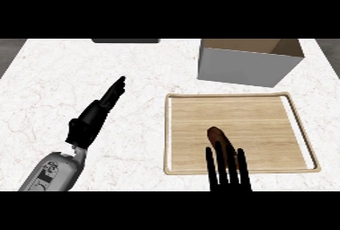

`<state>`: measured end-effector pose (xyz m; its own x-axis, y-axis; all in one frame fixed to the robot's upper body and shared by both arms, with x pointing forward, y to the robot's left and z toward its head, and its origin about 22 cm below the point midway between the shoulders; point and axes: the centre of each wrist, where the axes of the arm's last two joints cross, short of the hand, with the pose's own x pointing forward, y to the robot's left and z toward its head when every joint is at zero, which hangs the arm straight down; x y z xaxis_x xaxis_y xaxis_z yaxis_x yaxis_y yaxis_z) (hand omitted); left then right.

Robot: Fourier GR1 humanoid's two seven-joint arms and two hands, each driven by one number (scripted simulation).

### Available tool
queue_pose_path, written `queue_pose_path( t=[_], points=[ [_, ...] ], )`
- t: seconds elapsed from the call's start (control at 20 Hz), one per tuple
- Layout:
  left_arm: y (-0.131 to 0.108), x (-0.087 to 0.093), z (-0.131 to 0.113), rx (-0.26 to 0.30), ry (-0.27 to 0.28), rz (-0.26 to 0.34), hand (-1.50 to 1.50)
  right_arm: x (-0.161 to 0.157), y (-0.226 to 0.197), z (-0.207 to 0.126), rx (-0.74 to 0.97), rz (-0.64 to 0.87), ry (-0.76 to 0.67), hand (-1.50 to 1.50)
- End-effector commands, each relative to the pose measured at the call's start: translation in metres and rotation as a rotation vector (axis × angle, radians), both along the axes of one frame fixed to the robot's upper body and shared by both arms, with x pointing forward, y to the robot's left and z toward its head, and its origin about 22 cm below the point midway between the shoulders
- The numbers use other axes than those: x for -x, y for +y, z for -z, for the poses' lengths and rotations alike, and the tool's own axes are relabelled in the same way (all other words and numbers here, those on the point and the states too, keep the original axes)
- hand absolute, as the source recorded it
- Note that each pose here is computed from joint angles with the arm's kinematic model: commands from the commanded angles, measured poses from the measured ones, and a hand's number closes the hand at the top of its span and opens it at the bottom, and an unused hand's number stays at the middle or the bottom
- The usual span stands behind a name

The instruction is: Pick the sweet potato from the tray and place it in the cardboard box

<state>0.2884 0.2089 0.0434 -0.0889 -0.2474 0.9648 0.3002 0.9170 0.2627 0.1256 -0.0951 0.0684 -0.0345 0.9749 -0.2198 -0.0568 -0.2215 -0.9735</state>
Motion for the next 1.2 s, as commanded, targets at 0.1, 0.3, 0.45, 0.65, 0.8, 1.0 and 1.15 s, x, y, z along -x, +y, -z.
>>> queue_pose_path(
  t=[0.1, 0.3, 0.45, 0.65, 0.8, 1.0, 1.15],
  points=[
    [-0.007, 0.016, 0.005, 0.001, 0.005, -0.021, 0.00, -0.029, 0.039, 0.011, 0.009, 0.063, -0.024, -1.50],
    [0.009, 0.013, 0.003, -0.003, -0.020, -0.017, 0.00, -0.039, 0.013, 0.025, 0.042, 0.080, 0.008, -1.50],
    [-0.010, 0.001, 0.000, 0.009, 0.003, -0.014, 0.00, -0.050, 0.036, 0.024, 0.042, 0.090, 0.038, -1.50],
    [-0.007, 0.014, -0.009, 0.004, -0.007, -0.003, 0.00, -0.067, 0.023, 0.037, 0.046, 0.120, 0.058, -1.50],
    [0.007, -0.001, 0.014, -0.014, 0.018, -0.022, 0.00, -0.069, 0.000, 0.036, 0.056, 0.129, 0.054, -1.50],
    [-0.031, -0.004, -0.008, 0.002, 0.001, -0.010, 0.00, -0.064, 0.009, 0.060, 0.074, 0.136, 0.072, -1.50],
    [-0.016, 0.007, 0.008, 0.007, 0.001, -0.013, 0.00, -0.081, 0.006, 0.063, 0.078, 0.130, 0.073, -1.50]
  ],
)
